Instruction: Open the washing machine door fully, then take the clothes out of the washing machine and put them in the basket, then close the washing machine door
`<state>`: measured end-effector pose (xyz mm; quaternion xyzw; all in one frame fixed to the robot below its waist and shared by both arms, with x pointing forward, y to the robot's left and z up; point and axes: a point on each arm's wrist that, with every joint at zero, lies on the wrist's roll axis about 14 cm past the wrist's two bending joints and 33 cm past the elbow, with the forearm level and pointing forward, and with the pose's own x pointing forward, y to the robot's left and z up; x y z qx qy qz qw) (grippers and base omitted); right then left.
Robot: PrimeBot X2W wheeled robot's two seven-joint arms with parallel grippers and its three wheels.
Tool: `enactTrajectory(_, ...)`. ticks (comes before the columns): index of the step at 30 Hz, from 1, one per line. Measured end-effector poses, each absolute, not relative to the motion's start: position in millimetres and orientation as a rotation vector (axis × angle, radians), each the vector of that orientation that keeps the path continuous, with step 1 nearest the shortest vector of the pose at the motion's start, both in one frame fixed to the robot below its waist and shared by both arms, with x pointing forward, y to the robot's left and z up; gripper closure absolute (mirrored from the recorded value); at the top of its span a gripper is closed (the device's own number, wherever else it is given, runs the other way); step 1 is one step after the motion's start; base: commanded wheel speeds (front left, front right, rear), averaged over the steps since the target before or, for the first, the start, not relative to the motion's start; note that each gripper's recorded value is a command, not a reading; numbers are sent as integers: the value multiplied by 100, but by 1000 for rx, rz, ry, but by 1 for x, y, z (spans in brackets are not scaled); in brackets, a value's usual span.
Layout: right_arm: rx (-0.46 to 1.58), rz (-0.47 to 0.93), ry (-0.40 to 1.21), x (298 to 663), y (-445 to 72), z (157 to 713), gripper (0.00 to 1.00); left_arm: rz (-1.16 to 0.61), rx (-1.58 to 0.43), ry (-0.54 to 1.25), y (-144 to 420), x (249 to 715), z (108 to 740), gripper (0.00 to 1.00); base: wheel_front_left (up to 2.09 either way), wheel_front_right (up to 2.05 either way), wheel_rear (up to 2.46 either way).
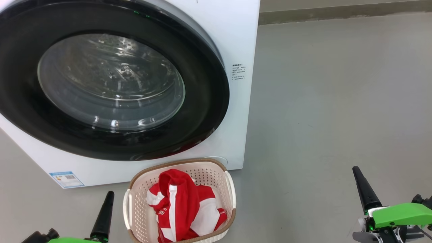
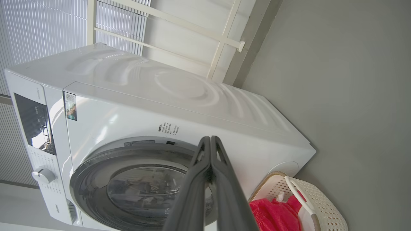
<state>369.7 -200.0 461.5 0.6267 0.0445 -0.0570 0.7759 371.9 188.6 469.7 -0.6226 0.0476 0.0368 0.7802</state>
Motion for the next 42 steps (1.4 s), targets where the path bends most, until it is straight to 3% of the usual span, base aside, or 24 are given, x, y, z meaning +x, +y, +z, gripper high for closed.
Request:
enactTrajectory(22,1576,-91,50,372,-205,477,100,39,-1566,80,187,378,483,100,0,0,0)
enactTrajectory(42,1579,-78,35,376,-206,483,100,37,-1580,80,187,378,483,100,0,0,0)
